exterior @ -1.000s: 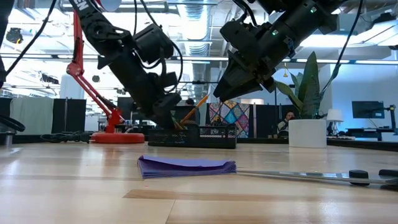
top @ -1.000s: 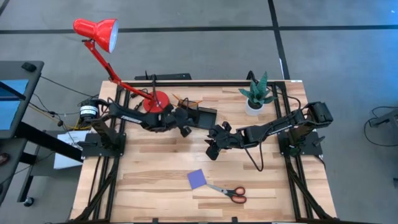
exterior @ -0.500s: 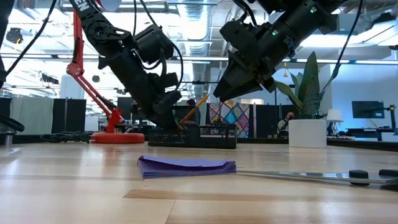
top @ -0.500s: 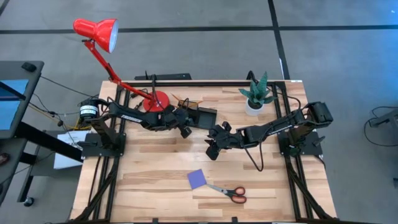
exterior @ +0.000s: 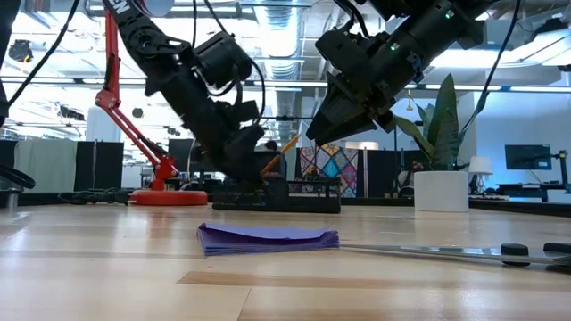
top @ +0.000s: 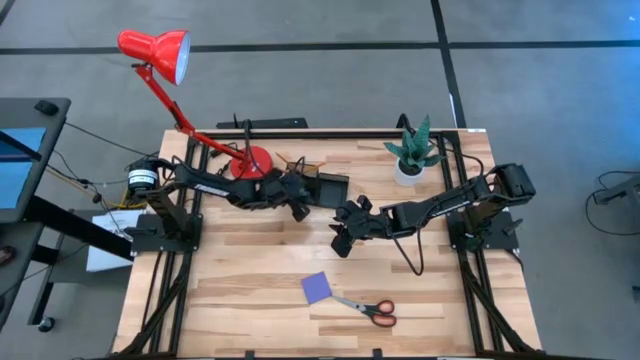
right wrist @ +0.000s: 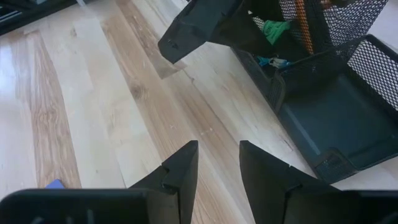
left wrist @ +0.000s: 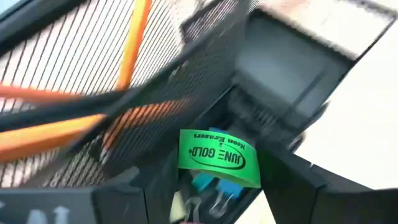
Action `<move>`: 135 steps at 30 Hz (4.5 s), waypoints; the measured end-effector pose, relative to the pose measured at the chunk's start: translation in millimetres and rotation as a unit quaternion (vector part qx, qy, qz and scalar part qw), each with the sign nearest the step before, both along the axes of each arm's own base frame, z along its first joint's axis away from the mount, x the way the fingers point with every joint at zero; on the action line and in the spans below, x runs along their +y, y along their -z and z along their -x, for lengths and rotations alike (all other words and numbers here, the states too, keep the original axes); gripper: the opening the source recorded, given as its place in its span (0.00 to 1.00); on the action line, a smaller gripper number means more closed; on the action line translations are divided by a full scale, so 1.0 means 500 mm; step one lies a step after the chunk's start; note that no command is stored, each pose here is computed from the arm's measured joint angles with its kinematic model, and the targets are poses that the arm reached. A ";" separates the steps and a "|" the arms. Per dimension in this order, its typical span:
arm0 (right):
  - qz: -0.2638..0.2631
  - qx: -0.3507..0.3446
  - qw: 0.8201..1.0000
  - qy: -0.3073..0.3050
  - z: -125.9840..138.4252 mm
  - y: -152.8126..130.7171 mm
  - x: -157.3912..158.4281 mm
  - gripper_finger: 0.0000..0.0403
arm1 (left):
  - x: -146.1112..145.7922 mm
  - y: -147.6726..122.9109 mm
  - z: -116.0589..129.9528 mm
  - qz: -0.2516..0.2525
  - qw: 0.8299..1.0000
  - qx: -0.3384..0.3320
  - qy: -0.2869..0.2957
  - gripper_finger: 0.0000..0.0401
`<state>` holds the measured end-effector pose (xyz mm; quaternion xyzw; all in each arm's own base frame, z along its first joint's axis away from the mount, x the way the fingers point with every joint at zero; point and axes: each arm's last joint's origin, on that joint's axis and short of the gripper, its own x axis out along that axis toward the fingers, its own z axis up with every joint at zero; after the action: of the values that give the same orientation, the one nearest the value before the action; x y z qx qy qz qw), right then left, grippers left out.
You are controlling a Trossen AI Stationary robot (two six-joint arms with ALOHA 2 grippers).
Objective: Pick and place office supplies into organizer
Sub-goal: Put the green eraser into the black desk organizer, then put the violet sticky note into the black desk organizer
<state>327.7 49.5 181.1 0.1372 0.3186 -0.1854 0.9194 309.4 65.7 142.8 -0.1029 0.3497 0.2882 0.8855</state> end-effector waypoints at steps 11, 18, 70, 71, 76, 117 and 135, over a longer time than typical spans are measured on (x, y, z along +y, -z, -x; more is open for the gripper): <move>0.000 0.000 1.000 0.000 0.000 0.000 0.000 0.28 | 0.004 -0.047 -0.028 0.016 0.999 0.028 -0.002 0.49; 0.000 0.000 1.000 0.000 0.000 0.000 0.000 0.28 | 0.003 -0.041 -0.019 0.078 0.994 0.018 -0.076 0.49; 0.009 0.037 0.999 -0.004 0.010 0.010 -0.001 0.28 | 0.004 -0.036 -0.012 0.154 0.970 -0.025 -0.189 0.70; 0.010 0.040 0.999 -0.004 0.011 0.011 -0.002 0.28 | 0.003 -0.037 -0.013 0.155 0.971 -0.026 -0.182 0.70; 0.016 0.041 0.999 -0.011 0.010 0.010 0.000 0.28 | 0.005 -0.042 -0.022 0.163 0.977 -0.032 -0.131 0.70; -0.014 -0.022 0.966 -0.256 -0.074 0.181 0.256 0.28 | -0.394 -0.237 0.166 0.004 0.990 -0.143 0.015 0.70; 0.014 0.055 0.992 -0.116 -0.118 0.176 0.107 0.28 | -0.390 -0.236 0.165 0.002 0.990 -0.143 0.006 0.70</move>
<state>386.6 103.1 93.0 0.0758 0.3803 -0.0889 0.9175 226.8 -129.1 261.0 -0.1428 0.2208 0.2644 0.9279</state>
